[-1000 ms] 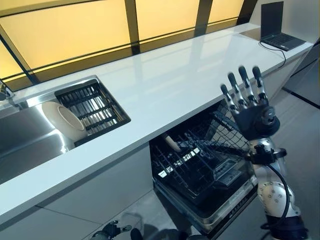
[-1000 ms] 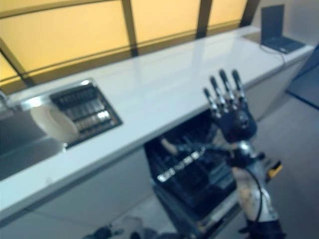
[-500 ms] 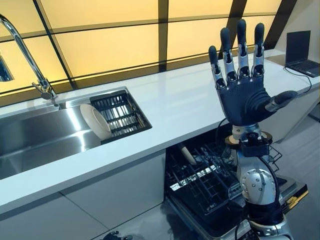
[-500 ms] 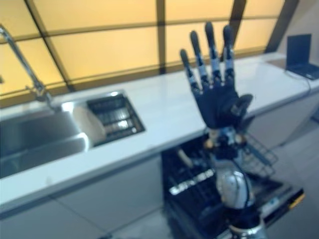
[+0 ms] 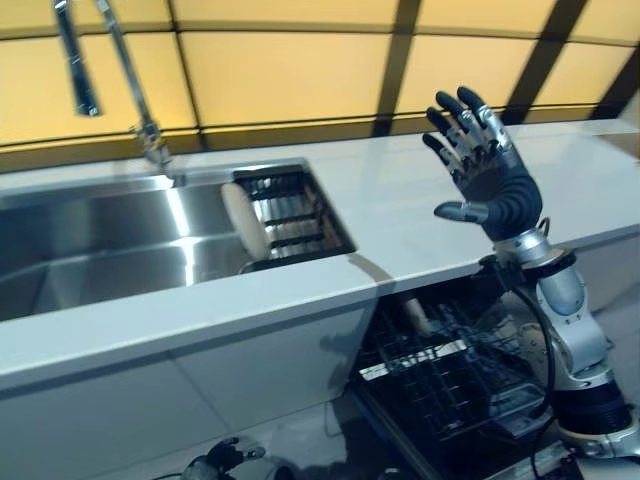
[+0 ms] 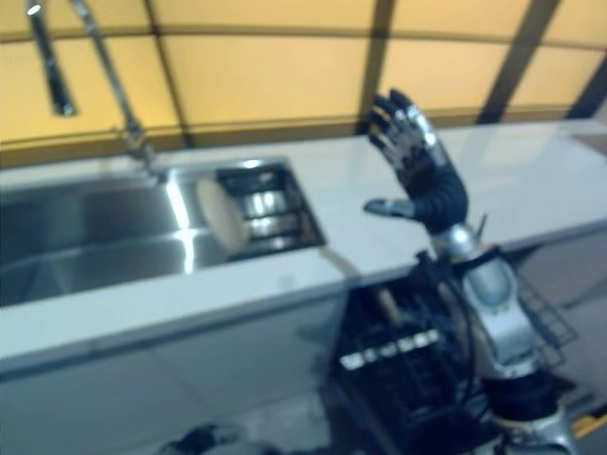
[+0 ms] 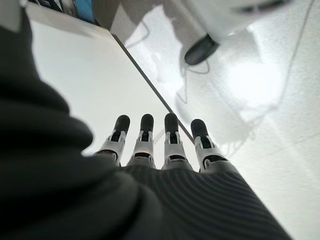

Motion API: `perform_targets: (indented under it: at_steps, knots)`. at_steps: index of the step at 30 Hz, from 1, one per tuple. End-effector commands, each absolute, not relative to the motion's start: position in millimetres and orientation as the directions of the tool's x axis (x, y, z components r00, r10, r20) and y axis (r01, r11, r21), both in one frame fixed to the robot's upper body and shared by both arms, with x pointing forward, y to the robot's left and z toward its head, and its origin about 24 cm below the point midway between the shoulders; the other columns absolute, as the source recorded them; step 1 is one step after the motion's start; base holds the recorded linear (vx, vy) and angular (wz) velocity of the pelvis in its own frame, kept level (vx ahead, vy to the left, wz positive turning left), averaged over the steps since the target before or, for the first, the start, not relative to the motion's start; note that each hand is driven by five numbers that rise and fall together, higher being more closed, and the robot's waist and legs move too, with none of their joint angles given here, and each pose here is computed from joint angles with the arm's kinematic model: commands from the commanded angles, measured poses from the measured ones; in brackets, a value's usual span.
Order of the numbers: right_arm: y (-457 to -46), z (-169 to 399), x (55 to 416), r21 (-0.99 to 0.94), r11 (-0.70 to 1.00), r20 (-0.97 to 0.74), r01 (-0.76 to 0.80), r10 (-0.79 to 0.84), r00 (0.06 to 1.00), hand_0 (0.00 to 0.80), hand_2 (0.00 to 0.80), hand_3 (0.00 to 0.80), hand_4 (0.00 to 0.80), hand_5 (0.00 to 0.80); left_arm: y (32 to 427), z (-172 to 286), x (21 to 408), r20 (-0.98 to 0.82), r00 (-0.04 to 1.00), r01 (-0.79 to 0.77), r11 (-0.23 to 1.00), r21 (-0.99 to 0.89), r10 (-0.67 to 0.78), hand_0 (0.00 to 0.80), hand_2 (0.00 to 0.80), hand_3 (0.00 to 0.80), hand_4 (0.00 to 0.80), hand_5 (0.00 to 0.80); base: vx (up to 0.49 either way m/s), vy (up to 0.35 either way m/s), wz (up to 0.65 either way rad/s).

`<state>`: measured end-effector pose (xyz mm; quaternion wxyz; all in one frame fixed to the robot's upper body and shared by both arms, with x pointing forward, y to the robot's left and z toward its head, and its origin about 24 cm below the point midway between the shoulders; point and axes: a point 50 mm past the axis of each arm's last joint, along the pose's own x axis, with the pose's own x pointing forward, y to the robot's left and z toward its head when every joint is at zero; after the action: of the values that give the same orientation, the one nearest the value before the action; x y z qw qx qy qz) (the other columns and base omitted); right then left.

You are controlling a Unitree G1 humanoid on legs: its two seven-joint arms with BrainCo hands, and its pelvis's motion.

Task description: Take plates into dishwasher

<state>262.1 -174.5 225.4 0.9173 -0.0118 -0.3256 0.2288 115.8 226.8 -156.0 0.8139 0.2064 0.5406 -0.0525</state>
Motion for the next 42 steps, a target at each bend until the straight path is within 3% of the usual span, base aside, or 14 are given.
perform_targets:
  at_steps: [1, 11, 20, 28, 31, 37, 42]
  knots:
    - [-183.2, 259.4, 269.0, -0.131, 0.932, 0.699, -0.339, 0.329, 0.635, 0.0, 0.0, 0.0, 0.0, 0.0, 254.2, -147.8, 115.6, -0.88, 0.431, 0.278, 0.898, 0.342, 0.201, 0.0, 0.0, 0.0, 0.0, 0.0, 0.041, -0.02, 0.31]
    - [-190.2, 271.7, 272.1, -0.135, 0.956, 0.684, -0.259, 0.279, 0.674, 0.0, 0.0, 0.0, 0.0, 0.0, 264.3, -144.3, 119.0, -0.874, 0.428, 0.263, 0.894, 0.364, 0.23, 0.0, 0.0, 0.0, 0.0, 0.0, 0.065, -0.148, 0.35]
    - [-204.5, 289.1, 278.2, -0.455, 0.89, 0.657, 0.038, 0.306, 0.689, 0.0, 0.0, 0.0, 0.0, 0.0, 261.5, -144.1, 120.3, -0.87, 0.443, 0.192, 0.925, 0.327, 0.216, 0.0, 0.0, 0.0, 0.0, 0.0, 0.174, -0.29, 0.65]
    - [-219.5, 317.0, 279.1, -0.728, 0.57, 0.629, 0.38, 0.337, 0.7, 0.0, 0.0, 0.0, 0.0, 0.0, 245.8, -150.1, 112.8, -0.877, 0.444, 0.205, 0.932, 0.298, 0.183, 0.0, 0.0, 0.0, 0.0, 0.0, 0.074, -0.189, 0.5]
    - [-223.8, 329.9, 278.4, -0.82, 0.289, 0.572, 0.493, 0.397, 0.718, 0.0, 0.0, 0.0, 0.0, 0.0, 247.1, -150.4, 108.9, -0.873, 0.447, 0.183, 0.935, 0.303, 0.196, 0.0, 0.0, 0.0, 0.0, 0.0, 0.012, -0.058, 0.41]
    - [-215.9, 345.9, 281.2, -0.874, -0.046, 0.396, 0.484, 0.51, 0.764, 0.0, 0.0, 0.0, 0.0, 0.0, 258.9, -147.4, 105.7, -0.867, 0.438, 0.135, 0.936, 0.326, 0.239, 0.0, 0.0, 0.0, 0.0, 0.0, 0.003, -0.006, 0.04]
    - [-205.0, 347.3, 286.4, -0.874, -0.208, 0.258, 0.439, 0.566, 0.783, 0.0, 0.0, 0.0, 0.0, 0.0, 266.1, -146.7, 100.1, -0.871, 0.418, 0.122, 0.934, 0.335, 0.257, 0.0, 0.0, 0.0, 0.0, 0.0, 0.018, 0.029, 0.01]
